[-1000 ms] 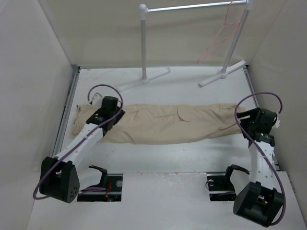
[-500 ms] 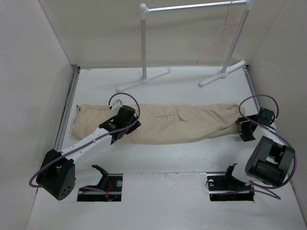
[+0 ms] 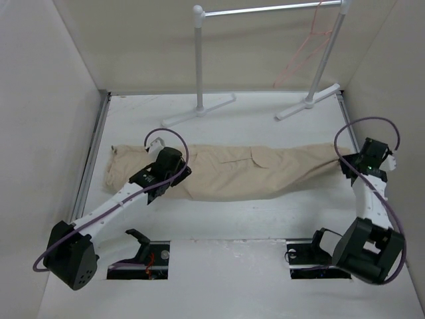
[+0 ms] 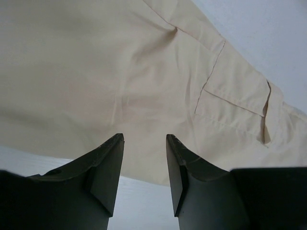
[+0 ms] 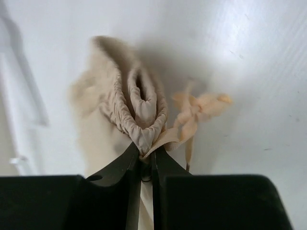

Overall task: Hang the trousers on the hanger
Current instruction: Fold the trousers at the center of the board, then pick up the hanger from the clothesline.

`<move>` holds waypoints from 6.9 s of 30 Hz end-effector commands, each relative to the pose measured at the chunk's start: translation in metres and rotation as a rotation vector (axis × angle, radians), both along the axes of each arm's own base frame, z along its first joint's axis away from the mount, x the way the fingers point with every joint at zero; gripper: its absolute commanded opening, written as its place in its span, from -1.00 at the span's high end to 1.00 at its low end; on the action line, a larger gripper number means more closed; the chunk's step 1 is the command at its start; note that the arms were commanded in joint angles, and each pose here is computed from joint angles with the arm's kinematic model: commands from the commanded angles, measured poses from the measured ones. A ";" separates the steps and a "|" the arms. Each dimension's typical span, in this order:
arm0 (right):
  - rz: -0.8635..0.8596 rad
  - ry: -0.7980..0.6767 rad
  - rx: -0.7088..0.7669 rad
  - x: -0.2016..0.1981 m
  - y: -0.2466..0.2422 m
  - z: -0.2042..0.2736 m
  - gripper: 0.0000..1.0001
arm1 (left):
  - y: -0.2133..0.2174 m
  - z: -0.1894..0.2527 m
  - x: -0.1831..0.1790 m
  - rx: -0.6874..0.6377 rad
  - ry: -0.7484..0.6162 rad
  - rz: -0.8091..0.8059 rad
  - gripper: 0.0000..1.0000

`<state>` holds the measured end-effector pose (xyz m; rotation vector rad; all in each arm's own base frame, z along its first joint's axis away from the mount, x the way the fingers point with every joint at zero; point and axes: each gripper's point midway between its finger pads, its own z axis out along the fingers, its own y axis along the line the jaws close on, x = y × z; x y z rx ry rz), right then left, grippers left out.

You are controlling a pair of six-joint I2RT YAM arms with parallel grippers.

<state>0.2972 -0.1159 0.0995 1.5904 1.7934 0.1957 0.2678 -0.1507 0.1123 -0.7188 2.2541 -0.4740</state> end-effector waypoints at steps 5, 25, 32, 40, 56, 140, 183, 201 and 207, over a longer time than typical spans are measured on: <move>0.003 -0.217 -0.181 0.014 -0.016 0.126 0.85 | -0.035 0.036 0.010 0.013 -0.076 -0.049 0.23; 0.507 -0.578 -0.304 0.013 0.176 0.306 0.87 | 0.017 0.121 0.007 -0.033 -0.196 0.065 0.14; 0.764 -0.568 -0.259 0.040 0.343 0.315 0.86 | 0.105 0.107 -0.004 -0.063 -0.190 0.272 0.10; 1.057 -0.534 -0.193 0.054 0.552 0.283 0.81 | 0.175 0.103 -0.014 -0.062 -0.201 0.511 0.06; 1.275 -0.401 -0.093 0.006 0.593 0.219 -0.15 | 0.214 0.171 0.012 0.067 -0.321 0.623 -0.02; 1.216 -0.380 0.161 -0.005 0.409 0.054 0.19 | 0.122 0.014 0.030 0.135 -0.032 0.238 0.31; 1.053 -0.031 0.232 -0.051 0.361 -0.070 0.56 | 0.041 -0.048 0.073 0.085 0.046 0.107 0.27; 1.126 -0.481 -0.013 -0.007 0.322 0.176 0.41 | 0.032 0.052 0.046 0.009 -0.130 -0.002 0.70; 0.915 -0.655 -0.213 0.093 0.239 0.297 0.91 | -0.015 0.060 0.045 0.062 -0.142 -0.148 0.90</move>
